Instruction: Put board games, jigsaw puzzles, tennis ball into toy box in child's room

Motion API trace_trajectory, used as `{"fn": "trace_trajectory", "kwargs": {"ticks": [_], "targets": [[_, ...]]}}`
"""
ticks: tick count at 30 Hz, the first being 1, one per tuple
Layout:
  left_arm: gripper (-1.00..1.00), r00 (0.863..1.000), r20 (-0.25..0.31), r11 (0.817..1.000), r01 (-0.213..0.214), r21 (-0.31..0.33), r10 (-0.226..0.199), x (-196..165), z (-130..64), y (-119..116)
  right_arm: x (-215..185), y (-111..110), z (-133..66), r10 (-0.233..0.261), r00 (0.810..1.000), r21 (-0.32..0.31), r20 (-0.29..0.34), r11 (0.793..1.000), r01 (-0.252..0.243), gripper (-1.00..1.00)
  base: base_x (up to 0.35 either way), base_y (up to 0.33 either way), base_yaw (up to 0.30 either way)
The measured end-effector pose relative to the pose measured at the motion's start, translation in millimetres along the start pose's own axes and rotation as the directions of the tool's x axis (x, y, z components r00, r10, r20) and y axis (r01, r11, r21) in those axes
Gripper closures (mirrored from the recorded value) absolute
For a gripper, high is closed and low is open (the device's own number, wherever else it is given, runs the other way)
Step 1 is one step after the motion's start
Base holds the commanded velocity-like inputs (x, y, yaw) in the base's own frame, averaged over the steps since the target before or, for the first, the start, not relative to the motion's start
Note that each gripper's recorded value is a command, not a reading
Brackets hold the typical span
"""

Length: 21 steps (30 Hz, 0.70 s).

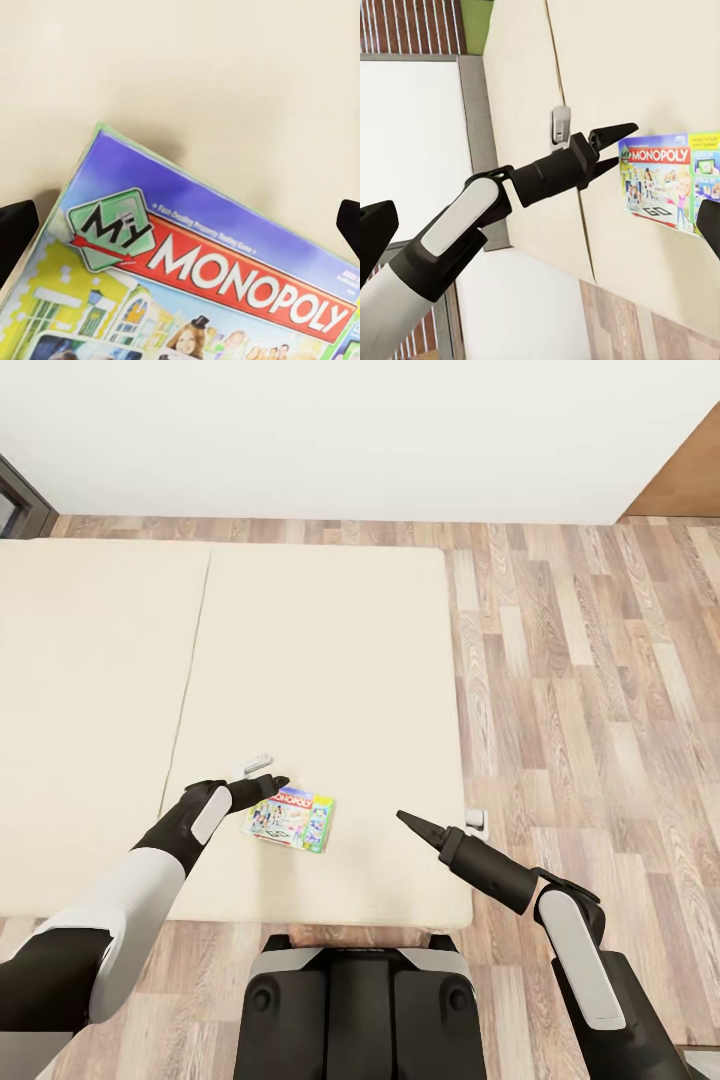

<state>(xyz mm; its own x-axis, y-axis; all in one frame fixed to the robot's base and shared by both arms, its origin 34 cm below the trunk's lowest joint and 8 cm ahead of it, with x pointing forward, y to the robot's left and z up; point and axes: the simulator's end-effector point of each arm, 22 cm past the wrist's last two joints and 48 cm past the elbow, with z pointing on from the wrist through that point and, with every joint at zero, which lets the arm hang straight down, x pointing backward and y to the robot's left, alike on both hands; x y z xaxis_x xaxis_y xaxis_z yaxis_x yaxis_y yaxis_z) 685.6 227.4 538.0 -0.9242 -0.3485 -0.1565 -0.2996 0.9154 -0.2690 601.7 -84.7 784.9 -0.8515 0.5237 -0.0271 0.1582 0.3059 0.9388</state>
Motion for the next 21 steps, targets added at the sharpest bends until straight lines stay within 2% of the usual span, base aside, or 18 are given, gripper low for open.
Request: {"fn": "trace_trajectory", "kwargs": {"ticks": [21], "targets": [[-1.0,1.0,-0.005,1.0,0.001,-0.002,-0.001,2.7,2.3,1.7,1.3,-2.3,0.4,0.005,1.0,0.001,-0.002,1.0,-0.005,-1.0,0.0,0.0,0.0]]}}
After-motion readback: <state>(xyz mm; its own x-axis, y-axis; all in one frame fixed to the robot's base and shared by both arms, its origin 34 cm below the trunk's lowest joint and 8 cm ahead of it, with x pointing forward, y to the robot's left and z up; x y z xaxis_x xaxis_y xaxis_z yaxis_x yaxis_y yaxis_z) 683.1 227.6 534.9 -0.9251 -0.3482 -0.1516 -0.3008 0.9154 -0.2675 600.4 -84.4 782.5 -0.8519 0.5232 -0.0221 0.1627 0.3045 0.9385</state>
